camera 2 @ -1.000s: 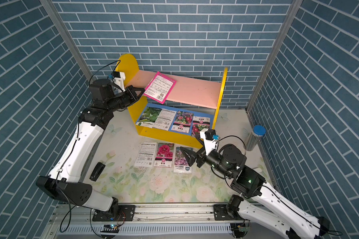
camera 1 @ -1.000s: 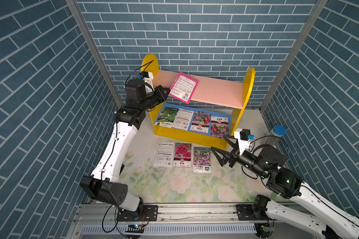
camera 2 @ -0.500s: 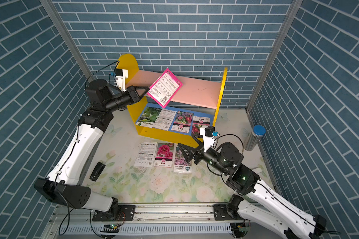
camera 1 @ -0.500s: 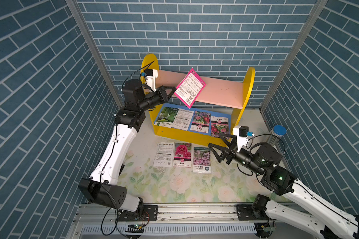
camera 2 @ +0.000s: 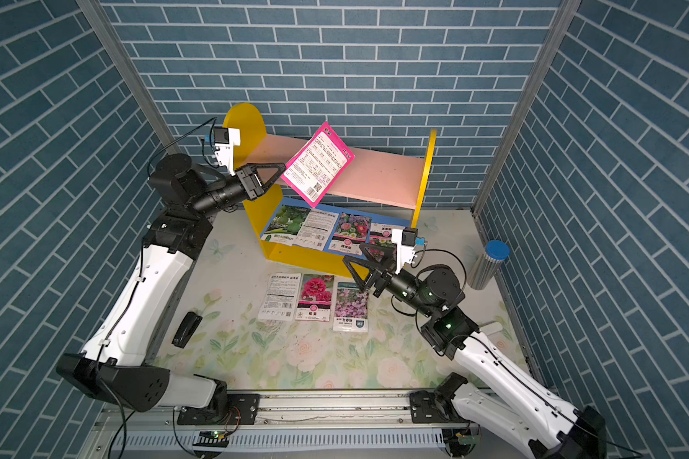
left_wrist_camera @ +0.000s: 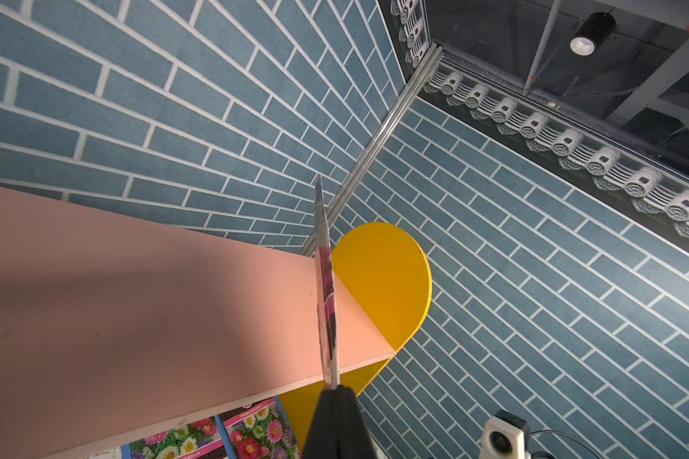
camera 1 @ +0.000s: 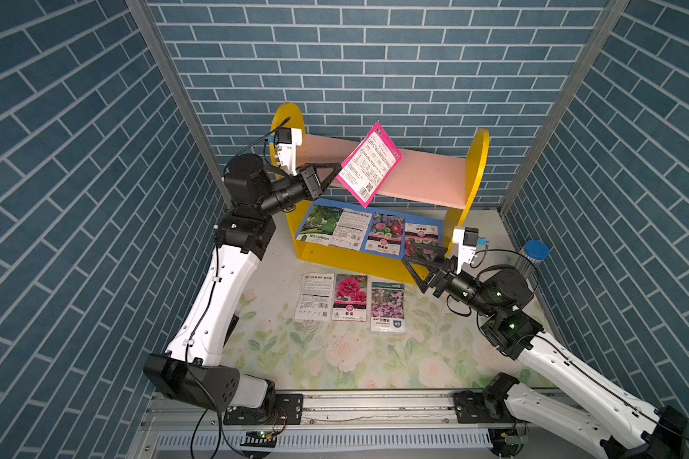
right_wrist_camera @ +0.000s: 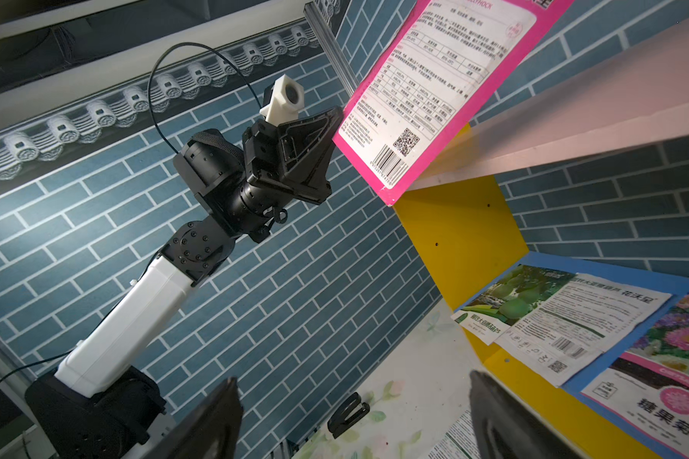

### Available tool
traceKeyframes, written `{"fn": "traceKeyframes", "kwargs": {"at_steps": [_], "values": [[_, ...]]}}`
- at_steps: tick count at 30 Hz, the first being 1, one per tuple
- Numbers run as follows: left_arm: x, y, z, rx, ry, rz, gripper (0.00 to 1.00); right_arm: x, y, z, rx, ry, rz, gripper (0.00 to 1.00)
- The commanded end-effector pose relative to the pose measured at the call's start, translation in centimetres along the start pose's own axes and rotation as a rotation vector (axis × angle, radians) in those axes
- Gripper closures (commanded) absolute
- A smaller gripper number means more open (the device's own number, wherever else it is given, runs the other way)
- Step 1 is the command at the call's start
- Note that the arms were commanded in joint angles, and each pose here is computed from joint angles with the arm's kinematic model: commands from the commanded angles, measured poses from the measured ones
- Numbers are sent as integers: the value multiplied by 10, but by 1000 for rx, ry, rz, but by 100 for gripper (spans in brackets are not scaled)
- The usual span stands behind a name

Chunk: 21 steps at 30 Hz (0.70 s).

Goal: Take the seed bag off the shelf
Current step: Pick up the seed packet from the shelf.

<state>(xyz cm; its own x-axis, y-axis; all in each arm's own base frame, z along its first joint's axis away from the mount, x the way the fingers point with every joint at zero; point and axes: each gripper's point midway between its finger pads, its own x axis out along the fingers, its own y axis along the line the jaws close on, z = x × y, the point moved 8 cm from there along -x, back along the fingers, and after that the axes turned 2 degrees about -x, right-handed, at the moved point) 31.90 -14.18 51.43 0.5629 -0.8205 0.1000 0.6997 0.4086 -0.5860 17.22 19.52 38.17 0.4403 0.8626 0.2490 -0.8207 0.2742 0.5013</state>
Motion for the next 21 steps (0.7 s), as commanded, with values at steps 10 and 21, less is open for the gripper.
{"fn": "traceKeyframes", "kwargs": {"at_steps": [10,21], "values": [[-17,-77,-22,54,24,-260,100,13,21,35,69,-156,281,11],[-40,-102,-54,50,37,-338,100,13,26,59,76,-230,398,23]]}}
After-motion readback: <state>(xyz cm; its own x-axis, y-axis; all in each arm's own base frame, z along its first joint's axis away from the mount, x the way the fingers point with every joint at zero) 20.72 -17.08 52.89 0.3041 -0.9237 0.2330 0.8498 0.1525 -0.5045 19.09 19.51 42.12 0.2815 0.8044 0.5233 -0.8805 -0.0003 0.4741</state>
